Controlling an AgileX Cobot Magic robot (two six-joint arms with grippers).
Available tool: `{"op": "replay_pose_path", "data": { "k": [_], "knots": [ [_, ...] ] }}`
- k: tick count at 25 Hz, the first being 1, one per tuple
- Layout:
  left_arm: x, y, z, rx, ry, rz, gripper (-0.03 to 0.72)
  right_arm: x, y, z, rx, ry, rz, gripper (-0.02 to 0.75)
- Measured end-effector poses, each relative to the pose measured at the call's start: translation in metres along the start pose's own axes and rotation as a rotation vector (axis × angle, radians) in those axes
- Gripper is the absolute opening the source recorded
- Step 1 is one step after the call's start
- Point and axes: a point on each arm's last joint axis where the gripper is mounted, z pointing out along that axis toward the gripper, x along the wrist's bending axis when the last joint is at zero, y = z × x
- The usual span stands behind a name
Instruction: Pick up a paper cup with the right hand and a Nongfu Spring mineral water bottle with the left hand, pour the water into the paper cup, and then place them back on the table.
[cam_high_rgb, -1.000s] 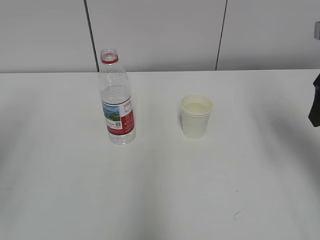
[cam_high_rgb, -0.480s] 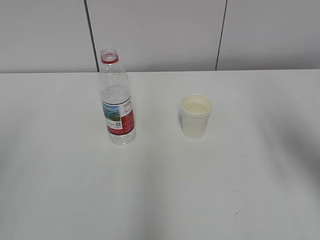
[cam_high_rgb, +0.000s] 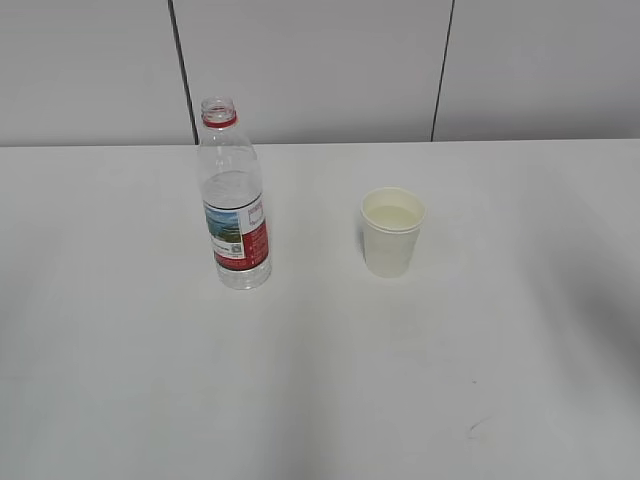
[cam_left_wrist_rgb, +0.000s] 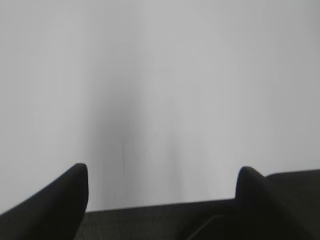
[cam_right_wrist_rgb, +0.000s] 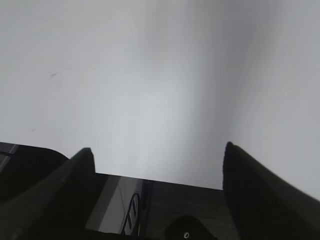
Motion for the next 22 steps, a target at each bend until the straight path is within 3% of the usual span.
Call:
{"op": "replay_pose_path", "data": {
  "k": [4,8,16,22],
  "knots": [
    [-0.001,-0.009,-0.007,-0.156,0.013,-0.001,0.533,0.001,-0.009,-0.002,-0.013,-0.001,-0.007,0.585],
    [-0.002,-0.016,-0.014,-0.23,0.018,-0.002,0.523,0.003,-0.017,-0.011,-0.054,-0.006,-0.017,0.585],
    [-0.002,-0.026,-0.025,-0.321,0.025,-0.004,0.519,0.006,-0.039,-0.026,-0.165,-0.02,-0.028,0.585],
    [-0.002,-0.027,-0.026,-0.328,0.025,-0.004,0.519,0.008,-0.065,-0.018,-0.214,-0.028,-0.038,0.585]
  ]
}}
